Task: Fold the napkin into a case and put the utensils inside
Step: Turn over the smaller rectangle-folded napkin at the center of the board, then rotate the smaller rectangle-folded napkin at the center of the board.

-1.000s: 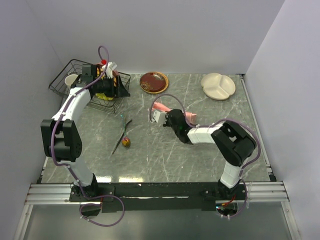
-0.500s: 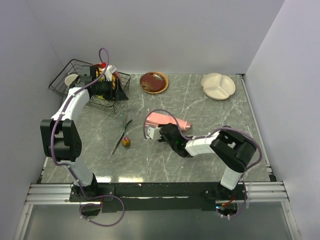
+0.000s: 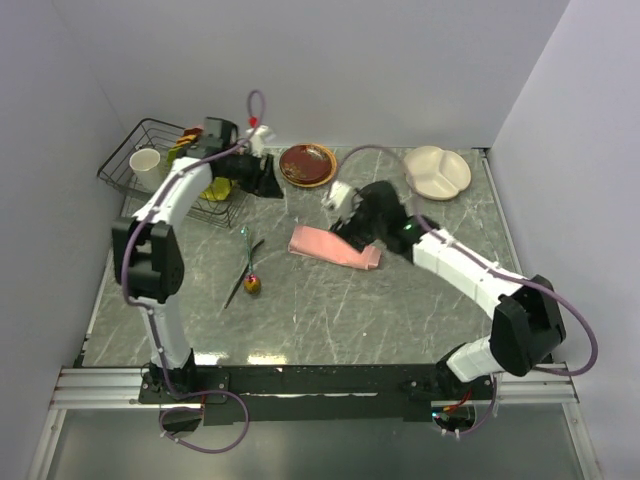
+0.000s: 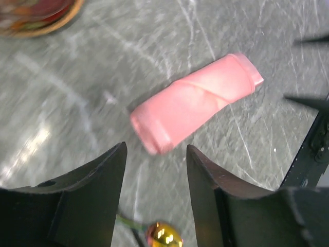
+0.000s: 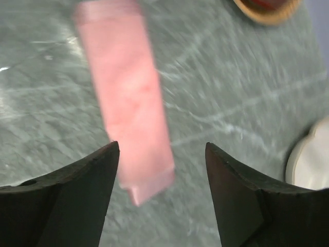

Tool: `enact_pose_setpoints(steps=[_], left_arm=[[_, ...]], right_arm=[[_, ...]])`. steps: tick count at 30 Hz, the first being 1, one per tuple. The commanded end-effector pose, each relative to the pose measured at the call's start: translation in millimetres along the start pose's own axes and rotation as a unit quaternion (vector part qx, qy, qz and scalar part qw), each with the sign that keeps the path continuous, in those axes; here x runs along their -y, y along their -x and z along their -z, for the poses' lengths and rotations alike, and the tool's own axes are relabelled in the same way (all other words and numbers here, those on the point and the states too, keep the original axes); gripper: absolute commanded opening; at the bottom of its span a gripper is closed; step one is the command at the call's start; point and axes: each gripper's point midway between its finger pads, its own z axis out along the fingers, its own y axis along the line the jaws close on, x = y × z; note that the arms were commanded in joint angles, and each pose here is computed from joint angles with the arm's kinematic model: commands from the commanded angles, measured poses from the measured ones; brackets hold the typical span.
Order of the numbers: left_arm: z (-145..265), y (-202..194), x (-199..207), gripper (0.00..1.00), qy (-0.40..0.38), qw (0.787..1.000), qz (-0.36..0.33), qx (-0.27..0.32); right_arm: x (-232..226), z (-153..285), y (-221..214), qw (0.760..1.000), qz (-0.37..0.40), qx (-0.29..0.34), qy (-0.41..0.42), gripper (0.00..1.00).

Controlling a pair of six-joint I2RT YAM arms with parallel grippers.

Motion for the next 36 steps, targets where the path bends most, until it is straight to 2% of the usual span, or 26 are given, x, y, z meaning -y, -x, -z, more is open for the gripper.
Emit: enact_pose_setpoints(steps=[1,3,4,7,13,20,23,27,29,30,32,34,35,36], left_arm=[[-42,-5,10,0.52,-0.016,0.999,-0.013,-0.039],[-61,-9,14,0.49,-0.031,0.999,-0.007,-0.043],[-71,-12,24,0.45,-0.04,0.998,-0.006,-0.05],[-93,-25,35,0.37,-0.056,0.996,0.006,-0.071],[-115,-68,41,0.26,-0.066,0.989,0.043,-0.125],[-126,-118,20,0.23,-0.034,0.98,0.074,-0.183],[-129,-119,10,0.23,-0.015,0.98,0.071,-0.188],[-129,-108,0,0.26,0.004,0.981,0.05,-0.187],[-121,-89,2,0.3,0.0,0.985,0.034,-0.171],[-116,-81,4,0.35,-0.01,0.987,0.015,-0.162],[-97,-57,11,0.39,-0.017,0.991,-0.008,-0.133],[-77,-44,22,0.42,-0.023,0.993,-0.028,-0.113],[-73,-57,23,0.43,-0.022,0.992,-0.026,-0.125],[-67,-61,24,0.44,-0.017,0.991,-0.038,-0.129]], right_arm=[[6,27,-37,0.982,-0.164,-0.051,0.075,0.7],[4,20,-56,0.974,-0.191,-0.083,0.09,0.6],[3,18,-53,0.97,-0.203,-0.081,0.106,0.55],[-5,6,-69,0.953,-0.245,-0.109,0.143,0.51],[-23,-20,-97,0.918,-0.309,-0.16,0.188,0.5],[-59,-30,-138,0.88,-0.343,-0.236,0.23,0.5],[-72,-29,-145,0.862,-0.36,-0.256,0.249,0.5],[-72,-17,-130,0.866,-0.349,-0.237,0.269,0.51],[-71,-3,-114,0.862,-0.35,-0.22,0.293,0.53],[-58,0,-97,0.871,-0.34,-0.195,0.297,0.55],[-40,13,-83,0.863,-0.363,-0.171,0.307,0.61],[-12,14,-69,0.873,-0.362,-0.139,0.297,0.69],[-4,14,-73,0.871,-0.369,-0.14,0.294,0.73],[8,11,-69,0.881,-0.356,-0.131,0.283,0.82]])
